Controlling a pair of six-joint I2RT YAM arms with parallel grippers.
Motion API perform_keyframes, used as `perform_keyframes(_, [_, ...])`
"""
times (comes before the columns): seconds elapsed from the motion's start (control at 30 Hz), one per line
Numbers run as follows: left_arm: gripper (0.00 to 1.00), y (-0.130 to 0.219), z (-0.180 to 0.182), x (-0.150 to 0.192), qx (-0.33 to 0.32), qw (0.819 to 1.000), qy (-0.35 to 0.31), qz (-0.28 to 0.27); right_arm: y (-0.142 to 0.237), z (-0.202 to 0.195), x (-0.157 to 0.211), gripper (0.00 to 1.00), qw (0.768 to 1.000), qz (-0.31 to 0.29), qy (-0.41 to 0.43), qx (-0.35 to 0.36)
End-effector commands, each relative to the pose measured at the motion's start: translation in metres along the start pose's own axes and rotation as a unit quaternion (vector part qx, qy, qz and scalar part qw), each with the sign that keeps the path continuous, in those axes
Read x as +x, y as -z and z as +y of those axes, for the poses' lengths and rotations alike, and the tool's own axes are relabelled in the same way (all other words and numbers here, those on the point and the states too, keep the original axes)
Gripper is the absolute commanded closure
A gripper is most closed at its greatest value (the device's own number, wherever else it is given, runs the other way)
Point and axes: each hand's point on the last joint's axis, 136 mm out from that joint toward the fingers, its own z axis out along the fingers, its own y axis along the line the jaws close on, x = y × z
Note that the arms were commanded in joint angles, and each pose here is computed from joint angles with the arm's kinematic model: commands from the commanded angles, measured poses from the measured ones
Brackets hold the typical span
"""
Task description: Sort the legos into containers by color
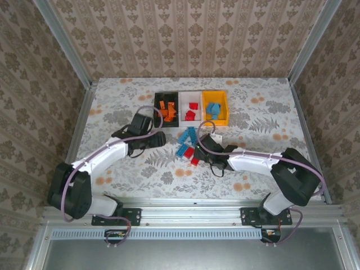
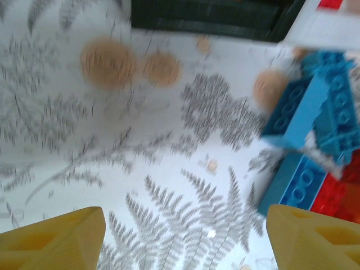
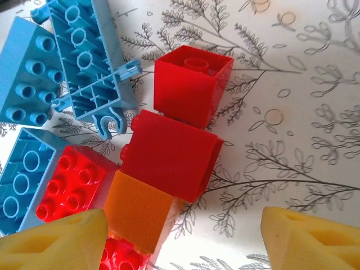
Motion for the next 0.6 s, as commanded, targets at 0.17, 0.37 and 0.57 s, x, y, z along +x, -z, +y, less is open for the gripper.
perform_keyframes(0.17, [0.22, 0.009, -0.006, 0.011, 0.038, 0.999, 0.03, -0.023, -0.011, 0.023, 0.001, 0.34, 0.998, -0.023, -0.055, 0.019])
perform_keyframes(0.37, [0.22, 0.013, -0.004, 0.017, 0.038, 0.999, 0.025, -0.025, -0.017, 0.02, -0.004, 0.4, 0.996, -0.039, -0.064, 0.037])
perform_keyframes(0.57, [0.22, 0.015, -0.002, 0.023, 0.039, 0.999, 0.023, -0.023, -0.019, 0.014, -0.01, 0.47, 0.995, -0.053, -0.051, 0.063])
